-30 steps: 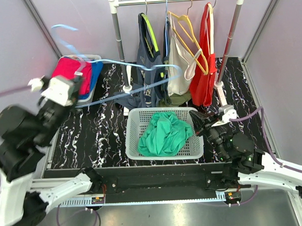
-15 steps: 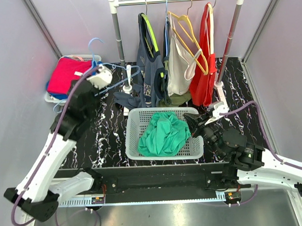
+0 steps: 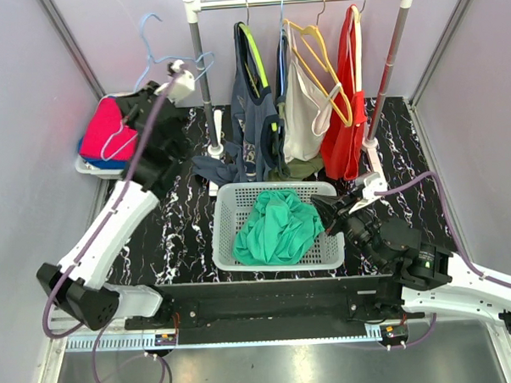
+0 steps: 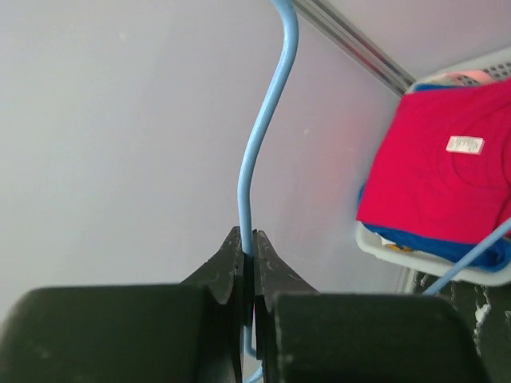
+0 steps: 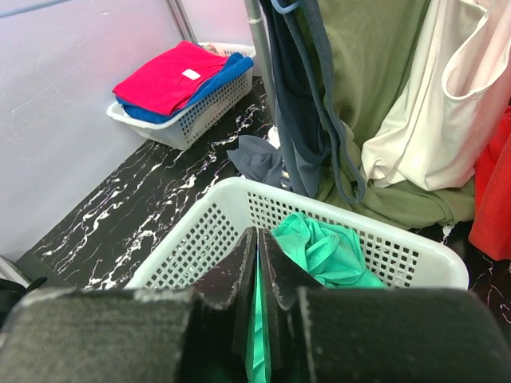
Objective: Remove the tank top from the hanger
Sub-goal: Place the hanger at the clothesline.
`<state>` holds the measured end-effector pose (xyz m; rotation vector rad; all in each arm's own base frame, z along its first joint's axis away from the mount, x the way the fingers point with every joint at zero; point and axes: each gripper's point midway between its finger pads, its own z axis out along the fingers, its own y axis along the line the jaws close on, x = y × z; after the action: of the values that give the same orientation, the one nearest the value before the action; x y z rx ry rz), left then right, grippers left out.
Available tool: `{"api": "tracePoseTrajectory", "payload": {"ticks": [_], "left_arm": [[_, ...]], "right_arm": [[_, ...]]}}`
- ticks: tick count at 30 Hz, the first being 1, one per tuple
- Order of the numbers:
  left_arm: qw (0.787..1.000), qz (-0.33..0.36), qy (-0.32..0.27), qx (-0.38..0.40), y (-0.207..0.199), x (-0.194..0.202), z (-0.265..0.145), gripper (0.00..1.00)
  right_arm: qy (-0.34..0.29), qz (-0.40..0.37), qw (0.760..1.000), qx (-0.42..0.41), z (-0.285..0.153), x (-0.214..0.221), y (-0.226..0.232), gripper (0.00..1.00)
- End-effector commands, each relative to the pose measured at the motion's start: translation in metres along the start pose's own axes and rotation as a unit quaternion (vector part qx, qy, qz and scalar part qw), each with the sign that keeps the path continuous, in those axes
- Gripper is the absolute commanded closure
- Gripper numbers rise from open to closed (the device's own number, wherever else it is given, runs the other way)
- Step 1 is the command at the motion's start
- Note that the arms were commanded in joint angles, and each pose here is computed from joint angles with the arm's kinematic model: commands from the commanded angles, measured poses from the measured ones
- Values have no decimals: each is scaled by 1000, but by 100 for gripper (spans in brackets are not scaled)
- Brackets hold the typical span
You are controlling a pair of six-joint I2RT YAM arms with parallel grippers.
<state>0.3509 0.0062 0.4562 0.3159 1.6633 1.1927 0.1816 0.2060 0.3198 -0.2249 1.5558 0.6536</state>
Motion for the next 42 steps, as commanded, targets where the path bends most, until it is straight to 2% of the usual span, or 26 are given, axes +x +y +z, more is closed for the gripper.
{"api": "tracePoseTrajectory", "payload": {"ticks": [1,3,6,17,22,27,37,42], "left_arm": [[992,-50,-4,-112,22,-19,-22,100],[994,-32,13,-108,3,-25,-23,100],[992,-38,22,-114,-2,-37,-24,100],[992,-96,-8,-82,3,-88,-32,100],[994,-60,-10,-95,-18,-101,-29,100],[997,-48,-14,-66,-45,-113,-24,100],[993,-57,16,-105,-38,-121,-18,100],[990,-83,31,-113,-29,-118,-21,100]], "right_arm": [[-18,13,1000,-10,-4,-18,3,89],[-22,12,1000,-10,-5,-18,2,89],[-24,7,1000,-10,-6,-19,1,90],[-34,6,999,-15,-16,-19,-7,90],[-35,5,999,-16,-17,-19,-8,90],[-39,7,999,-14,-19,-23,-10,91],[-39,10,999,-17,-22,-24,-11,91],[-32,12,999,-21,-22,-21,-8,91]]}}
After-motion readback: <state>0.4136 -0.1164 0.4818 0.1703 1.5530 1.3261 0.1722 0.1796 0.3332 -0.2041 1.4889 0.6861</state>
